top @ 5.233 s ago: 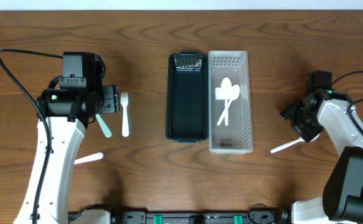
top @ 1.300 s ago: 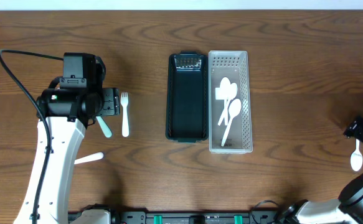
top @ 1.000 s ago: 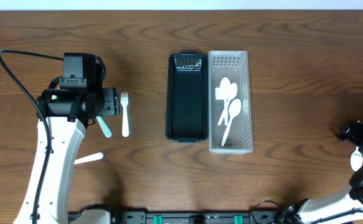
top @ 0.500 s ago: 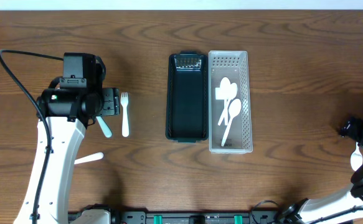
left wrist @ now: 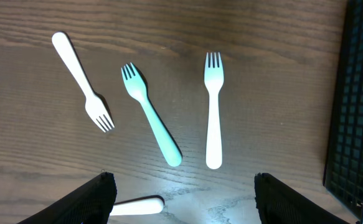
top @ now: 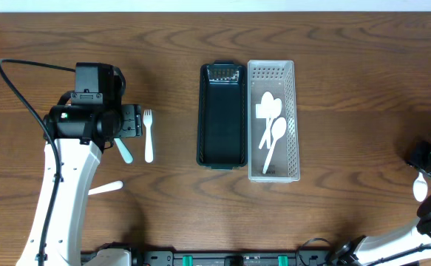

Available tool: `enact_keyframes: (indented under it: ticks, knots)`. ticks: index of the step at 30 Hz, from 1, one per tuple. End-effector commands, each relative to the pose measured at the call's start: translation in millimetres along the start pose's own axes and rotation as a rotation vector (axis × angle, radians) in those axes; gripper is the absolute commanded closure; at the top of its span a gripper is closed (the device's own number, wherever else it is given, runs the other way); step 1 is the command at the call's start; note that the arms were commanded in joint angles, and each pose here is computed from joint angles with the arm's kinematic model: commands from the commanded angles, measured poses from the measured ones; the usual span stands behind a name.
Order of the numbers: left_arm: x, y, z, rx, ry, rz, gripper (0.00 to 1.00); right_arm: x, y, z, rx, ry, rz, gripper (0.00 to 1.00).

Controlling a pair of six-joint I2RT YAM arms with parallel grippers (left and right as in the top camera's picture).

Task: Pack container
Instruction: 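Reach the right gripper to the far-right spoon and grasp it, then place the spoon into the white tray and lift the right arm away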

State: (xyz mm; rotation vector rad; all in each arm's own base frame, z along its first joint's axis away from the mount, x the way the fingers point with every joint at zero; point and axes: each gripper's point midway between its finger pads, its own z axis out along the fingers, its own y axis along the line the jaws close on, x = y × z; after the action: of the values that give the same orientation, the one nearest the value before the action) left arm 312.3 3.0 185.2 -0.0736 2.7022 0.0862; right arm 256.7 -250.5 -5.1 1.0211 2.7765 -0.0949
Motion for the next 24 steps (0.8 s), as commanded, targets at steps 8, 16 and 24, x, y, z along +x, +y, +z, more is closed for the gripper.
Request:
enact_keyframes:
  ticks: [8,16,24]
  knots:
    - [-5.3,3.5,-2.0,-0.013,-0.011,-0.012,0.26,23.4,2.4,17.0,-0.009,0.084,0.135,0.96]
    - [-5.2,3.5,-2.0,-0.013,-0.011,-0.012,0.26,21.8,30.3,14.3,-0.086,0.089,0.096,0.99]
    - [-5.2,3.5,-2.0,-0.013,-0.011,-0.012,0.26,-1.7,97.0,-28.0,-0.158,0.039,-0.013,0.99]
